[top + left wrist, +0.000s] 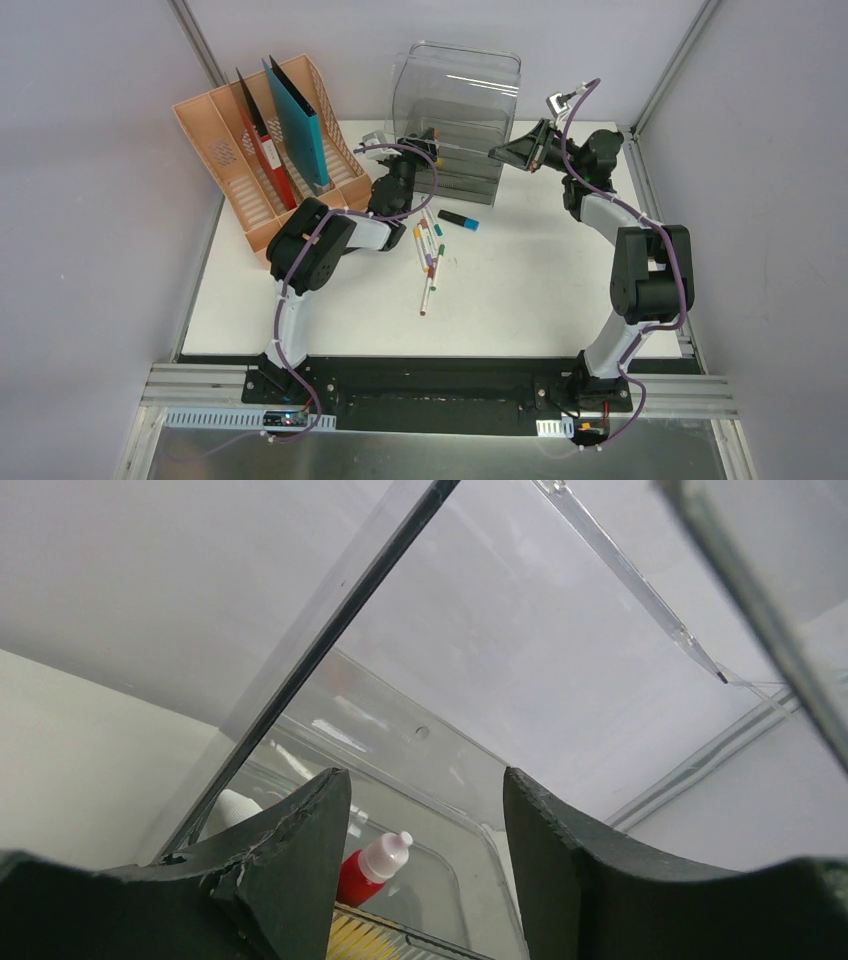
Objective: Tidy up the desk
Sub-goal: Place the stationery in the drawer.
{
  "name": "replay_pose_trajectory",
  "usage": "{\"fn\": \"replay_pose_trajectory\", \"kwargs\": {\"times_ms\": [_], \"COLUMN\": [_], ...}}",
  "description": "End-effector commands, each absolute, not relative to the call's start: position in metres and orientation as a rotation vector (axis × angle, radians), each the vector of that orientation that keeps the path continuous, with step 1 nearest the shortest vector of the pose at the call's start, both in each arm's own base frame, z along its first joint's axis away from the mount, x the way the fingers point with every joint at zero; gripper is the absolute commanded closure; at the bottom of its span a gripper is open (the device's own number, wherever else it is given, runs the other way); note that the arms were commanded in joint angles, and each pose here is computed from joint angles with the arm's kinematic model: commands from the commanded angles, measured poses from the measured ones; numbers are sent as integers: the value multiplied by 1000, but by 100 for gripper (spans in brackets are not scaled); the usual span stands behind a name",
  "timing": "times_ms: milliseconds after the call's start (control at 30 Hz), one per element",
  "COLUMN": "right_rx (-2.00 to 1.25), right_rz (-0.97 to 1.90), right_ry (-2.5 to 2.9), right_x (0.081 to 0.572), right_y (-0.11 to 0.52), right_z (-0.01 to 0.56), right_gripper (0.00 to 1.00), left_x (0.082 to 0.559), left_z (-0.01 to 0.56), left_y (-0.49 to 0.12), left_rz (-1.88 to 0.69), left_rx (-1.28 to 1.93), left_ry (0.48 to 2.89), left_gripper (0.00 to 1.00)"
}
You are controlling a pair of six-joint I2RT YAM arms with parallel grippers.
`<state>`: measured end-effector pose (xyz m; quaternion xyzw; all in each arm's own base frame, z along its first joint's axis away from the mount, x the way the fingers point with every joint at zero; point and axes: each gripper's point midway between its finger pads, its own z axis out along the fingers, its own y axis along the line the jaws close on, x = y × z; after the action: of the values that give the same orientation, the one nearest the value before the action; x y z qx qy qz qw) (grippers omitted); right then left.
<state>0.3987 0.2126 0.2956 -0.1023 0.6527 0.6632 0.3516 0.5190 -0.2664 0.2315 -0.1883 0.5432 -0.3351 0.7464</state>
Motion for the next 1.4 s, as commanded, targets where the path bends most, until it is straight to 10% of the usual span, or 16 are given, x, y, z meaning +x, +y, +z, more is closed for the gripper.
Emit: {"fn": "replay_pose_trajectory", "kwargs": {"times_ms": [0, 1000, 1367], "right_rx": [-335, -333, -326], "right_rz": [1752, 1752, 1756], "right_ry": [1686, 1692, 1699], "right_x": [383, 384, 386], "right_y": [218, 218, 219], "right_z": [313, 309, 305], "right_gripper": [94, 94, 94], "left_x": [510, 403, 361], "left_z": [268, 230, 169], "left_y": [-268, -248, -205], "left_rz": [-778, -657, -379], "left_rx": [-389, 70, 238], "left_ry": [1086, 1292, 1782], "left_gripper": [42, 24, 15]}}
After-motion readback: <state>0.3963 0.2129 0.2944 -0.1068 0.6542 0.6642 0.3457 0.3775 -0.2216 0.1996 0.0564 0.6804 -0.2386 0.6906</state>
